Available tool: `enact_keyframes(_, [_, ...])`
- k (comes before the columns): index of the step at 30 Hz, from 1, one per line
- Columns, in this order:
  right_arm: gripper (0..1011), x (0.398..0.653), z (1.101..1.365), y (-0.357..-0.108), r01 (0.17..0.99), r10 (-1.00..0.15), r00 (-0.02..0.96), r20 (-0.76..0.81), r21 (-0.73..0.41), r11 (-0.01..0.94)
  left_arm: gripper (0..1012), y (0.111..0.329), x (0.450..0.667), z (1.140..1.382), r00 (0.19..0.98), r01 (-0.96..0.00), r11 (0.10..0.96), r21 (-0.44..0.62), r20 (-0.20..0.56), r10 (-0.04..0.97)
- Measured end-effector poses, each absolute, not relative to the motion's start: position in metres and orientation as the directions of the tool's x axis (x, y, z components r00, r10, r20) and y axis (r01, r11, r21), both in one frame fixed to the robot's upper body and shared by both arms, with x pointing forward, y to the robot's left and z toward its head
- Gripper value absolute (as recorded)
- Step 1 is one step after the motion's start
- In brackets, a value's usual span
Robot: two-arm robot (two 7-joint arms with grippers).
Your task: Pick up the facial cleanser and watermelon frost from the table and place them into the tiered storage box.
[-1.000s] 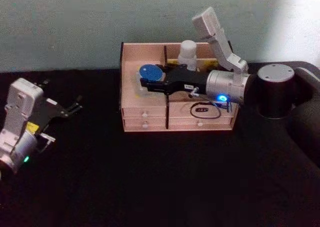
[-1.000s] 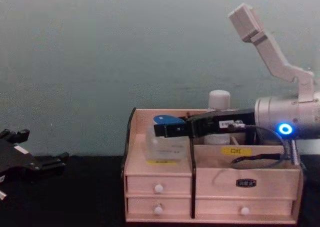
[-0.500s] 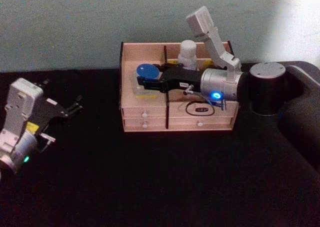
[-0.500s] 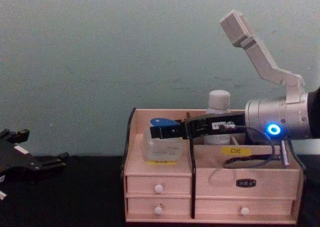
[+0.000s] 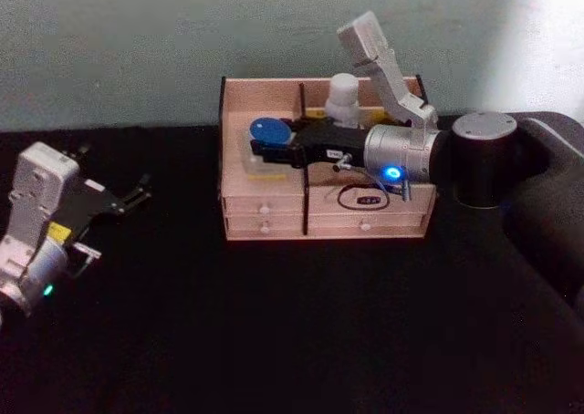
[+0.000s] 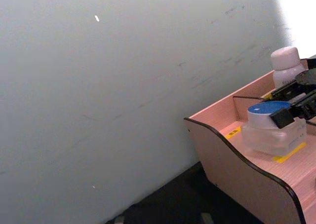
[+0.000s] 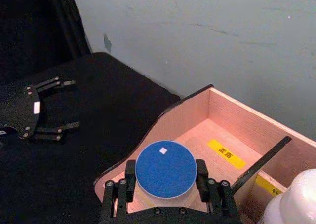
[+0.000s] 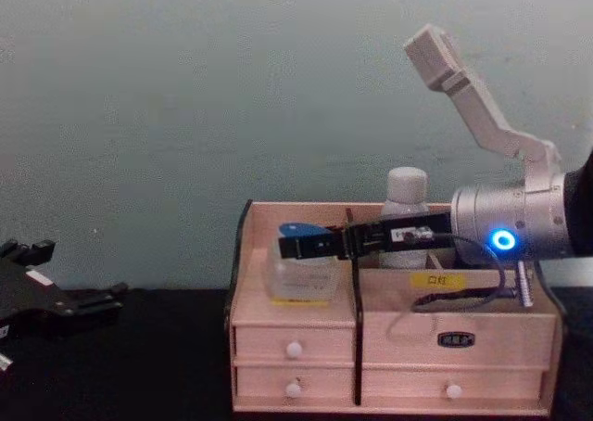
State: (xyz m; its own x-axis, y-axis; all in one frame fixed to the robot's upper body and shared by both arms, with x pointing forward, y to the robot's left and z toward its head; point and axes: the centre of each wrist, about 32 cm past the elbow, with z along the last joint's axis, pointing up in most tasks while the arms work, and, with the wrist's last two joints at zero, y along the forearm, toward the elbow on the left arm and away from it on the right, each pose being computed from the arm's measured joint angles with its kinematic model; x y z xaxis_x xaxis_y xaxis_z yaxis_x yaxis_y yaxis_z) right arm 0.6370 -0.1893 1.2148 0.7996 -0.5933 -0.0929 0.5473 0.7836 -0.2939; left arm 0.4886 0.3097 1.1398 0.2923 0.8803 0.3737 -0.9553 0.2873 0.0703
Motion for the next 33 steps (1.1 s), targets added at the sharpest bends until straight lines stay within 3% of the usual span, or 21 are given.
enact_keyframes(14, [728, 0.6368, 1.2152, -0.1892, 0.547, -0.592, 0.801, -0.091, -0.294, 0.784, 1001, 0.3097, 0.4886, 1.1398, 0.292, -0.955, 0.287, 0.070, 0.374, 0.880])
enact_keyframes(19, [828, 0.6367, 1.2153, -0.1890, 0.547, -0.592, 0.801, -0.091, -0.293, 0.784, 1001, 0.3097, 0.4886, 1.1398, 0.292, -0.955, 0.287, 0.070, 0.374, 0.880])
enact_keyframes(24, [990, 0.6366, 1.2152, -0.1891, 0.547, -0.592, 0.801, -0.091, -0.293, 0.784, 1001, 0.3097, 0.4886, 1.1398, 0.292, -0.955, 0.287, 0.070, 0.374, 0.880])
enact_keyframes(33, [1002, 0.6364, 1.2150, -0.1893, 0.546, -0.592, 0.801, -0.091, -0.294, 0.784, 1001, 0.3097, 0.4886, 1.1398, 0.292, -0.955, 0.287, 0.070, 0.374, 0.880])
